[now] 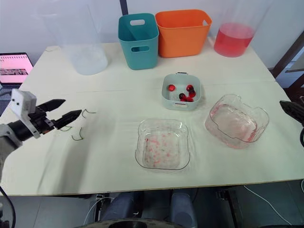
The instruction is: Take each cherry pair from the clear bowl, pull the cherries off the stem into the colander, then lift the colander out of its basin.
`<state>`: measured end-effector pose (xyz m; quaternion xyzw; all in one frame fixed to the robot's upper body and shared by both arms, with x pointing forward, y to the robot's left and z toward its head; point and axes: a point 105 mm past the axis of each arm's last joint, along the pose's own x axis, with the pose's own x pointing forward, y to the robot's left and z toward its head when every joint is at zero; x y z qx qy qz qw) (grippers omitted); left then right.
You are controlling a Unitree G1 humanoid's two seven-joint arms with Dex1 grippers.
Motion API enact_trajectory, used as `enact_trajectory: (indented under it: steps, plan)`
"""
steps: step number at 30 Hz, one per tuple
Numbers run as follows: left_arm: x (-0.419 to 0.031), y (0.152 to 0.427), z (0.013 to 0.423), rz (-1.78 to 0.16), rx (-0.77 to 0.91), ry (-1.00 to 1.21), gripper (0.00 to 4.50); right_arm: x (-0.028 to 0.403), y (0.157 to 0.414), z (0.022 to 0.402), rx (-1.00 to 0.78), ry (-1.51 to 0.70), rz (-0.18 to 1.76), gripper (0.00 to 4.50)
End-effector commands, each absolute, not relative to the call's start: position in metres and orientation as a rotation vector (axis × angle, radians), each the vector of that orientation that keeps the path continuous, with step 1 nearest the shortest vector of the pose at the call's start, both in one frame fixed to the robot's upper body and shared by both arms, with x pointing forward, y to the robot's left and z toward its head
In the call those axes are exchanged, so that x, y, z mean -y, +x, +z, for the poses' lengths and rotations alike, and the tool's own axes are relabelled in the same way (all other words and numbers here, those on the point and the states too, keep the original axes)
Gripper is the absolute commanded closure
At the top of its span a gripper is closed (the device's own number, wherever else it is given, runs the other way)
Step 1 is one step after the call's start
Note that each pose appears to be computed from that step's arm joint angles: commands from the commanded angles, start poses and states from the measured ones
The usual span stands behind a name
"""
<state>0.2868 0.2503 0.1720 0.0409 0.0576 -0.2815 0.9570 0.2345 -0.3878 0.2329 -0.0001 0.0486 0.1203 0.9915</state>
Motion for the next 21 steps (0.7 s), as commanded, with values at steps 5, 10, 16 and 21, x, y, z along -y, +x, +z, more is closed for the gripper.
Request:
enact_trajectory:
  steps: [5,10,16,21]
  plan:
    - [-0.243,0.288,0.179,-0.580,-0.078,0.100,0.00,0.389,0.229,0.233,-0.067,-0.016,0.231,0.06]
    - [-0.240,0.288,0.176,-0.589,-0.085,0.107,0.00,0.386,0.233,0.229,-0.065,-0.010,0.242,0.06]
    - [-0.237,0.288,0.177,-0.595,-0.085,0.103,0.00,0.383,0.239,0.228,-0.068,-0.014,0.249,0.06]
    - [-0.238,0.290,0.176,-0.591,-0.090,0.106,0.00,0.372,0.242,0.231,-0.071,-0.023,0.259,0.06]
